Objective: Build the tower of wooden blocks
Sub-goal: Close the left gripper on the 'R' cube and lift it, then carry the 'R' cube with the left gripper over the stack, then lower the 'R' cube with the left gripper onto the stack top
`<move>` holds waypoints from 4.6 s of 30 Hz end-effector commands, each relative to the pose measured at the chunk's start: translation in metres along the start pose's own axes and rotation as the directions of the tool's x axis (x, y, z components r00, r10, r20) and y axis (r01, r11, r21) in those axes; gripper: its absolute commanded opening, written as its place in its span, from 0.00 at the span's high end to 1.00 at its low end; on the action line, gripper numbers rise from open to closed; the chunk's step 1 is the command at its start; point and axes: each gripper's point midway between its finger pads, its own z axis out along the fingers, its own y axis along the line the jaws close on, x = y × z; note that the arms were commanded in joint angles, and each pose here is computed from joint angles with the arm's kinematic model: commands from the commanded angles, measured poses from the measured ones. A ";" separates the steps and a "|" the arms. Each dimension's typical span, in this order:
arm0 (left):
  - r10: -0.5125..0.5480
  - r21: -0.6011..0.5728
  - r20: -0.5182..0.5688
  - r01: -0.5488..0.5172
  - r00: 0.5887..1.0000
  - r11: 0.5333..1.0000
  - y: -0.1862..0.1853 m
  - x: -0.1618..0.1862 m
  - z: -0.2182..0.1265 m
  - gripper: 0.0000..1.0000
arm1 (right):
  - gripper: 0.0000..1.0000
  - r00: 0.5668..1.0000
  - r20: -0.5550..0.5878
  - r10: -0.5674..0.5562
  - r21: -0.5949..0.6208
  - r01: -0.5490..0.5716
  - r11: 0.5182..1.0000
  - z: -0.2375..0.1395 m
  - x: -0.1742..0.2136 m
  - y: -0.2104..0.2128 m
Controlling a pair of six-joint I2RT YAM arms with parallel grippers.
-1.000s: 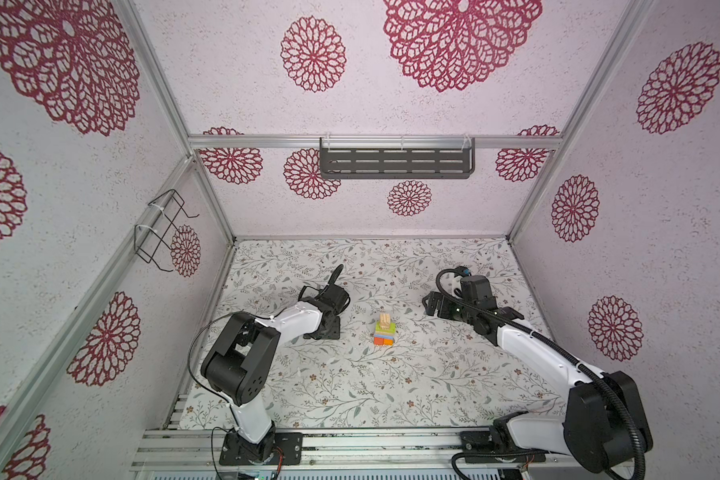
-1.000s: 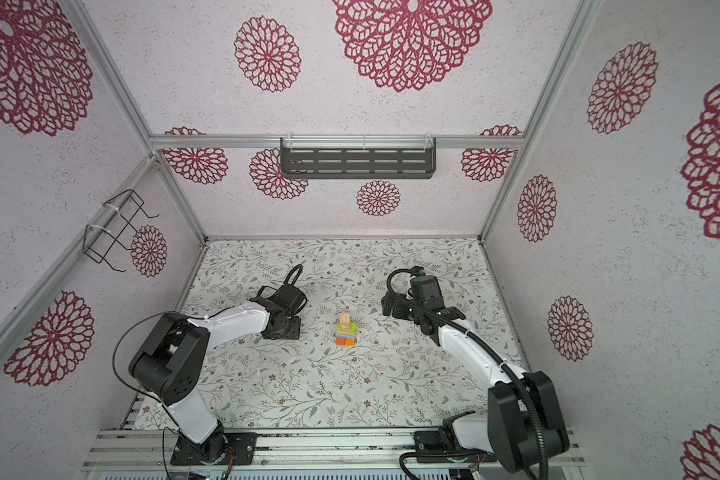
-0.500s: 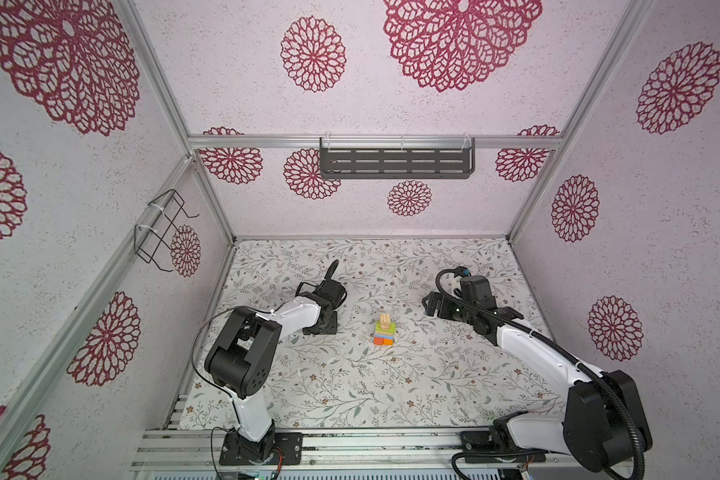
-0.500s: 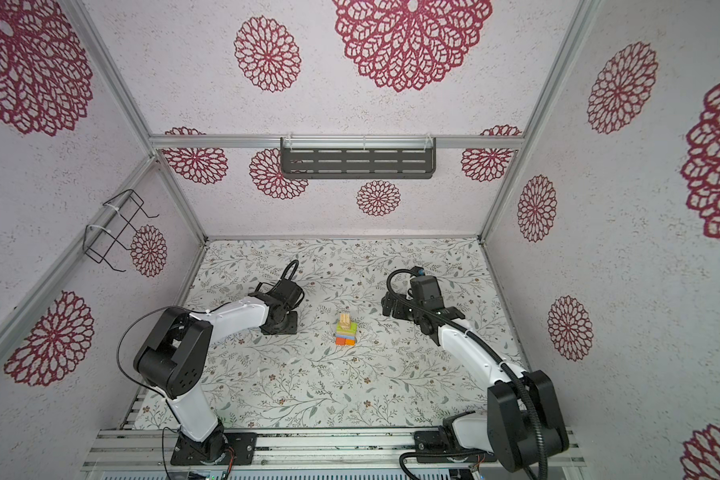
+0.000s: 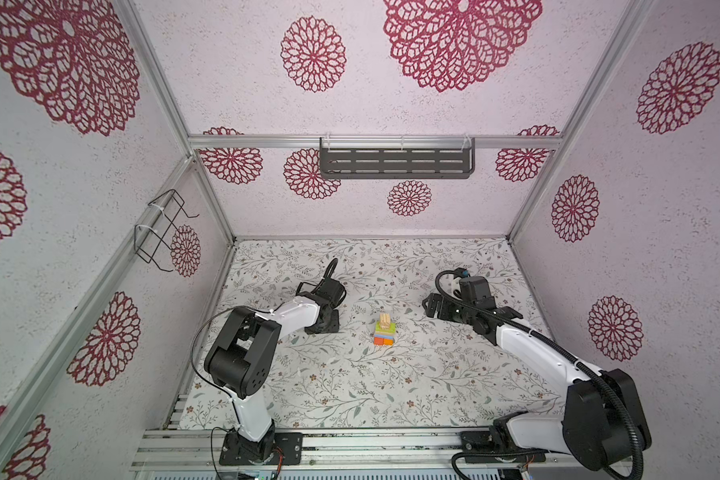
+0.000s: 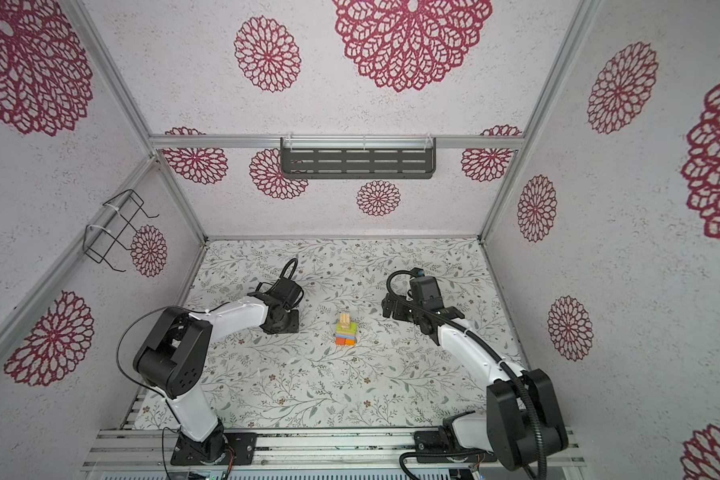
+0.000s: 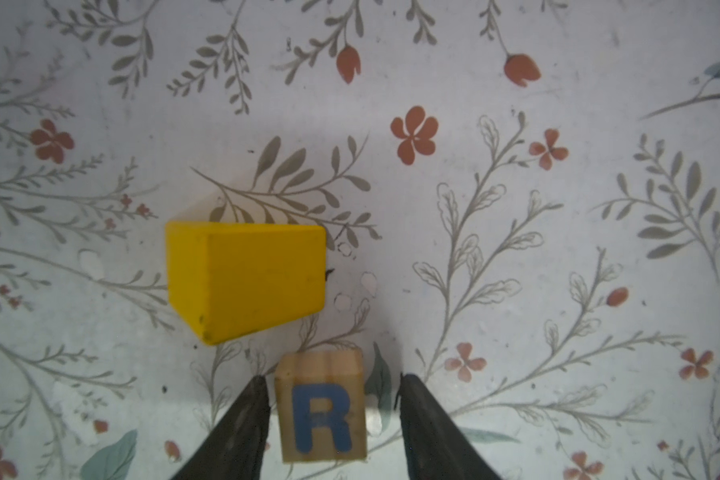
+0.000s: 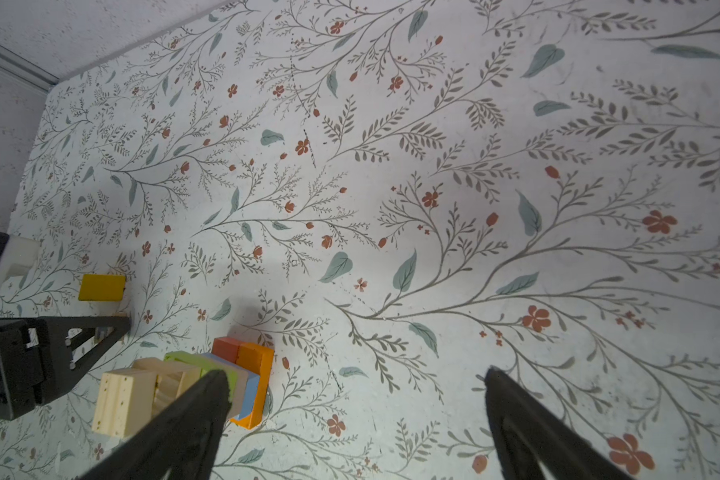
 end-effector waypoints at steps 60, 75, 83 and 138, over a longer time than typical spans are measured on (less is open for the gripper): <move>-0.011 0.157 0.054 0.002 0.998 0.988 -0.146 -0.010 -0.143 0.65 | 0.01 0.990 0.053 0.133 0.020 -0.134 0.991 -0.020 0.003 -0.046; -0.027 0.162 0.047 0.019 0.999 0.987 -0.174 -0.008 -0.135 0.65 | 0.01 0.985 0.060 0.165 -0.004 -0.165 0.986 -0.020 0.007 -0.052; -0.013 0.150 0.030 0.009 0.999 0.989 -0.186 -0.001 -0.123 0.65 | 0.01 0.984 0.060 0.168 -0.013 -0.168 0.986 -0.019 0.009 -0.052; 0.014 0.102 0.039 -0.018 0.999 0.995 -0.182 -0.007 -0.113 0.59 | 0.01 0.984 0.046 0.170 -0.023 -0.169 0.985 -0.015 0.012 -0.052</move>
